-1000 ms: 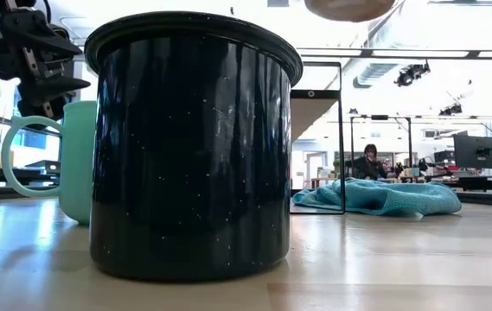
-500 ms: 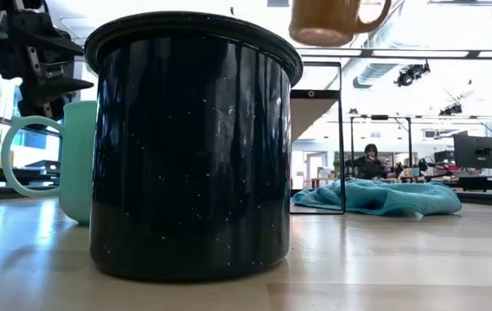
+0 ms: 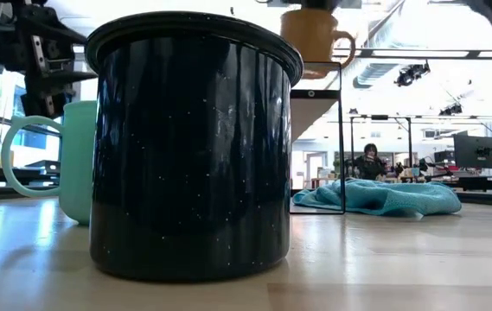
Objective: Stack small to large cups/mugs on shelf
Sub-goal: Put the yellow mug on the shelf
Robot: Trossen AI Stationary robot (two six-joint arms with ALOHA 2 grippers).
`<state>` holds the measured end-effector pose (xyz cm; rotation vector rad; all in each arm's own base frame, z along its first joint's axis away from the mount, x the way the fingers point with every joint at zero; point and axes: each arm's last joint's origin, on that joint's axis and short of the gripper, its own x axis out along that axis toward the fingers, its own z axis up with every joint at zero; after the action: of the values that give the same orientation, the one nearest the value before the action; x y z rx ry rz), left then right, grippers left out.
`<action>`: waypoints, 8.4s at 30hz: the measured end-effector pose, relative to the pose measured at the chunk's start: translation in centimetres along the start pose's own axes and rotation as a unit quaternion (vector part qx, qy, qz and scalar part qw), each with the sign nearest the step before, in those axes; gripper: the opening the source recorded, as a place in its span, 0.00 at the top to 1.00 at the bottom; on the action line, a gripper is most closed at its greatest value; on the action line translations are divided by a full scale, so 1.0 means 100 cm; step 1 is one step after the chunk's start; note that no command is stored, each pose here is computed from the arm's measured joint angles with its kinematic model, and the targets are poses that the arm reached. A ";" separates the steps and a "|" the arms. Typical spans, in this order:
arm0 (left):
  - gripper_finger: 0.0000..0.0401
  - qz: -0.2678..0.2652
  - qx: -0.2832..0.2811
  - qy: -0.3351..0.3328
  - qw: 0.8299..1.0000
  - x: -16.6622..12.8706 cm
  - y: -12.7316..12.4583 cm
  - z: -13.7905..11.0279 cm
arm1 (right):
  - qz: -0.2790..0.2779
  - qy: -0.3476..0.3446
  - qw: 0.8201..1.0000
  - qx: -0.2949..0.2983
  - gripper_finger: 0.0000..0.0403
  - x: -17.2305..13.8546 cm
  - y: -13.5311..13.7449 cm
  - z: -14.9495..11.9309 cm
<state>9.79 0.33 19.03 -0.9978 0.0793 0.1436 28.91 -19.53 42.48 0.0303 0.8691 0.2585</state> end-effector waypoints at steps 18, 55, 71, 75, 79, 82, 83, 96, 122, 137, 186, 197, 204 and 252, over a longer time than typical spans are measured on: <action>0.55 -0.004 -0.003 -0.034 0.999 0.000 -0.003 0.004 | 0.002 -0.032 0.999 0.003 1.00 0.023 -0.046 -0.012; 0.55 -0.003 0.003 -0.034 0.999 0.000 -0.003 0.004 | -0.097 -0.101 0.990 0.028 1.00 0.036 -0.106 -0.013; 0.55 0.006 0.011 -0.039 0.999 0.000 -0.002 0.004 | -0.118 -0.099 0.987 0.045 1.00 0.042 -0.119 -0.017; 0.55 0.006 0.012 -0.039 0.999 0.000 -0.002 0.004 | -0.110 -0.092 0.988 0.053 1.00 0.051 -0.125 -0.020; 0.55 0.006 0.012 -0.039 0.999 0.000 -0.002 0.004 | -0.100 -0.086 0.989 0.060 1.00 0.057 -0.127 -0.023; 0.55 0.006 0.012 -0.039 0.999 0.000 -0.002 0.003 | -0.100 -0.087 0.989 0.059 1.00 0.057 -0.127 -0.023; 0.55 0.007 0.012 -0.038 0.999 0.000 -0.001 0.003 | -0.100 -0.087 0.989 0.059 1.00 0.057 -0.127 -0.023; 0.55 0.016 0.015 -0.035 0.999 0.000 0.000 0.002 | -0.107 -0.094 0.988 0.067 0.90 0.056 -0.131 -0.023; 0.55 0.025 0.016 -0.029 0.999 0.000 0.002 0.001 | -0.128 -0.094 0.985 0.063 0.90 0.055 -0.133 -0.022; 0.55 0.026 0.016 -0.028 0.999 0.000 0.002 0.001 | -0.111 -0.084 0.989 0.055 0.90 0.069 -0.130 -0.019; 0.55 0.026 0.033 -0.028 0.999 0.000 0.002 0.001 | -0.097 0.043 0.991 0.080 0.87 0.027 -0.040 -0.003; 0.55 0.021 0.033 -0.021 0.999 0.000 0.002 0.001 | -0.102 0.100 0.980 0.140 0.77 0.035 -0.025 -0.004; 0.55 0.019 0.042 -0.017 0.999 0.000 0.002 0.001 | -0.120 0.108 0.971 0.177 0.67 0.041 -0.020 -0.001; 0.55 0.020 0.041 0.001 0.999 0.000 0.003 -0.001 | -0.203 0.116 0.942 0.239 0.65 0.086 -0.021 0.003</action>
<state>9.76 0.39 18.71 -0.9147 0.1055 0.1750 34.89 -19.49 36.00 0.2736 1.1346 -0.3479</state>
